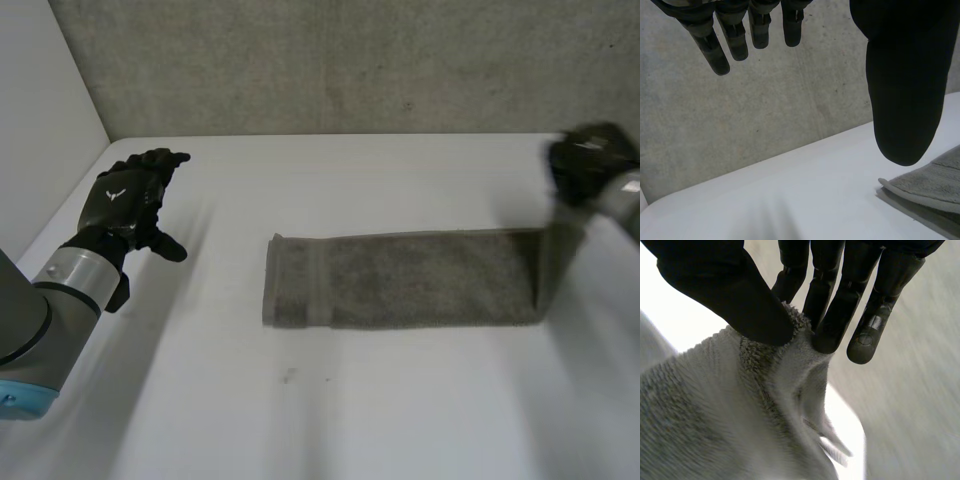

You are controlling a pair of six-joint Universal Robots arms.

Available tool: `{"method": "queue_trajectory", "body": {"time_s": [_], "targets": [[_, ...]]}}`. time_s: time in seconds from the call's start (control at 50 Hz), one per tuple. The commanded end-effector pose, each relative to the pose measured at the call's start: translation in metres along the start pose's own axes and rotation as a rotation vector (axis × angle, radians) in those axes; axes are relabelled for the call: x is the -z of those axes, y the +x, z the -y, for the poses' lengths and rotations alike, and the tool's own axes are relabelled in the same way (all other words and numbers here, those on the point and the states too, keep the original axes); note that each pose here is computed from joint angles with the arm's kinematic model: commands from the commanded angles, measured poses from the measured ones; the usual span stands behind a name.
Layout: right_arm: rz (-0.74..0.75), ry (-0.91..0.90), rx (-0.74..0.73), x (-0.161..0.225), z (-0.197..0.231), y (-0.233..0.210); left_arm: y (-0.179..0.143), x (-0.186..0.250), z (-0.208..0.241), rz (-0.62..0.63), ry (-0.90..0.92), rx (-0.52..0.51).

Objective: Fold the towel.

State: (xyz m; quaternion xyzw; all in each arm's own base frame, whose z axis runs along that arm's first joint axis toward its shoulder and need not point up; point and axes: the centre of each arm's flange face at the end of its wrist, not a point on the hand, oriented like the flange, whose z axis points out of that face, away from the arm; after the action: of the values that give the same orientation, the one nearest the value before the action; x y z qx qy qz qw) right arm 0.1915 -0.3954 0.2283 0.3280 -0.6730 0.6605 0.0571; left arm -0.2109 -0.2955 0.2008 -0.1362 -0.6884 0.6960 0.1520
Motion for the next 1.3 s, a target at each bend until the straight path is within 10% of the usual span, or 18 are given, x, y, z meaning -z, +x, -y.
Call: {"method": "queue_trajectory", "body": {"time_s": [0.02, 0.26, 0.6, 1.3], "targets": [[0.318, 0.251, 0.020, 0.027, 0.077, -0.159, 0.000, 0.002, 0.001, 0.001, 0.001, 0.000], [0.591, 0.198, 0.068, 0.074, 0.052, -0.272, 0.001, 0.004, -0.001, -0.002, -0.003, 0.001], [0.245, -0.083, -0.166, 0.065, 0.009, -0.127, 0.007, 0.004, 0.000, -0.018, 0.004, 0.001], [0.292, -0.152, -0.391, 0.069, -0.058, -0.121, 0.012, 0.006, -0.001, -0.033, 0.001, 0.000]]}}
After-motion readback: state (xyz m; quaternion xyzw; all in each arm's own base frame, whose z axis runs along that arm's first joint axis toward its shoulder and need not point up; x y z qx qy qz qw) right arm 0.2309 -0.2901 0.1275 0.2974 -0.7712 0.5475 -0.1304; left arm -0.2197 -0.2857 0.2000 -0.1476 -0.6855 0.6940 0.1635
